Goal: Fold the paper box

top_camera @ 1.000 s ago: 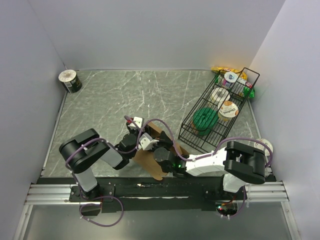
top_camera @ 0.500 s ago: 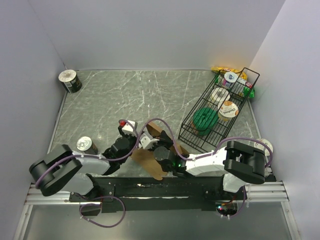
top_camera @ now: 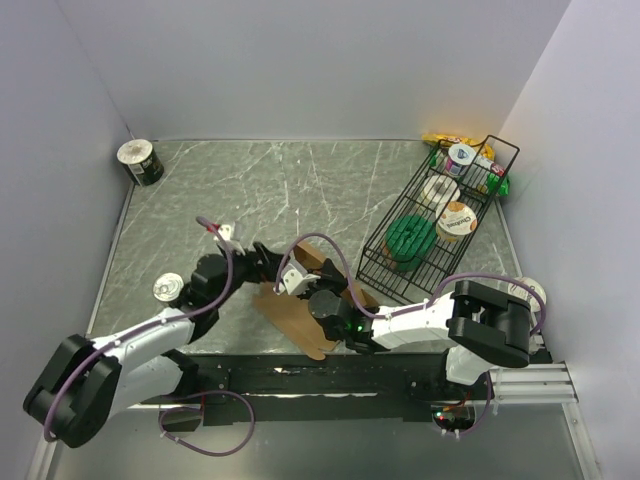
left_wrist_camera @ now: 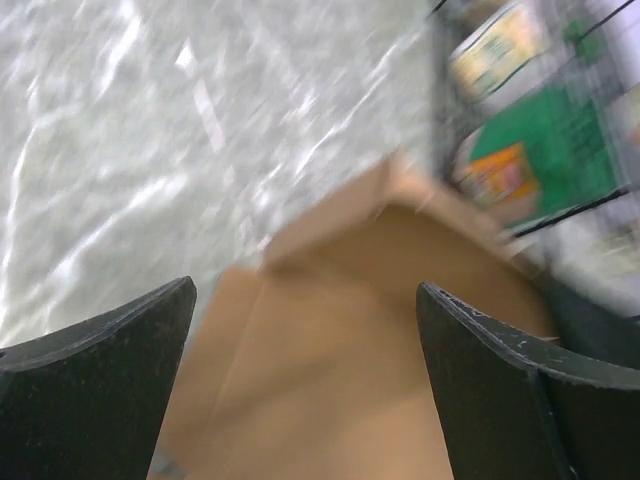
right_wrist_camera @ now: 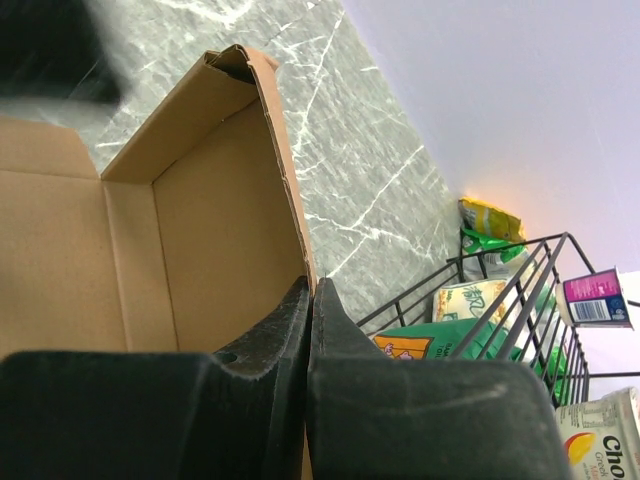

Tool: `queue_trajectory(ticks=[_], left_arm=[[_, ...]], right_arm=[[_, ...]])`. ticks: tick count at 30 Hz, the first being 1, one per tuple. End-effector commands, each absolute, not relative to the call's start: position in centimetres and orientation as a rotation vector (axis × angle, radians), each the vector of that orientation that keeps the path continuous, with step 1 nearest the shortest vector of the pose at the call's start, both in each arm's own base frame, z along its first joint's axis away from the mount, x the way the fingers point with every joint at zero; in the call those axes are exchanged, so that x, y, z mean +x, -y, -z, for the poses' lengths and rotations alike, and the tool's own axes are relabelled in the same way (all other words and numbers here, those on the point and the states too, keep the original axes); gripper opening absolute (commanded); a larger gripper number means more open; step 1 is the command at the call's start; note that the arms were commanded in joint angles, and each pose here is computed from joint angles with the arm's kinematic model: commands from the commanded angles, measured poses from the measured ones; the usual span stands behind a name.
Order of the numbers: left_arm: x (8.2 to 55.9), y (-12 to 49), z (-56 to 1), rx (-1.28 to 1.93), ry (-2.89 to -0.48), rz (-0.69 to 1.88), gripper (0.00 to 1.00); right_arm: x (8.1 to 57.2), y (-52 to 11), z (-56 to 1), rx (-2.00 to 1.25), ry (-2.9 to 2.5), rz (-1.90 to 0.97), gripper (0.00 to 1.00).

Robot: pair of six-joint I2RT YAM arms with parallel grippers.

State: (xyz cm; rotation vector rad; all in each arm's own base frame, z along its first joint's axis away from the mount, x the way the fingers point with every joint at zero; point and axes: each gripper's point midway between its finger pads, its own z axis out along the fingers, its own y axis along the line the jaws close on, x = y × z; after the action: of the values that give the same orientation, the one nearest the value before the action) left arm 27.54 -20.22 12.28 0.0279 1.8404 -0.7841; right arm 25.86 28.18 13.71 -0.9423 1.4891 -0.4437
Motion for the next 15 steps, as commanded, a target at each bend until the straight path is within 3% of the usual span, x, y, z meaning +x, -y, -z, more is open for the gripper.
queue_trajectory(ticks=[1, 7, 12, 15], left_arm=[[27.9, 22.0, -18.5, -0.020, -1.777, 1.075, 0.97], [29.8, 23.8, -22.0, -0.027, -1.719, 1.230, 0.97], [30.6, 25.2, -19.8, 0.009, -1.803, 1.270, 0.99], [30.7, 25.6, -19.2, 0.021, -1.817, 1.287, 0.93]], right_arm=[[24.8, -28.2, -9.9, -1.039, -1.552, 0.368, 0.00], [24.8, -28.1, -9.5, -1.037, -1.564, 0.374, 0.00], [24.8, -28.1, -9.5, -1.035, -1.567, 0.374, 0.00], [24.7, -28.1, -9.4, -1.035, -1.574, 0.371, 0.00]])
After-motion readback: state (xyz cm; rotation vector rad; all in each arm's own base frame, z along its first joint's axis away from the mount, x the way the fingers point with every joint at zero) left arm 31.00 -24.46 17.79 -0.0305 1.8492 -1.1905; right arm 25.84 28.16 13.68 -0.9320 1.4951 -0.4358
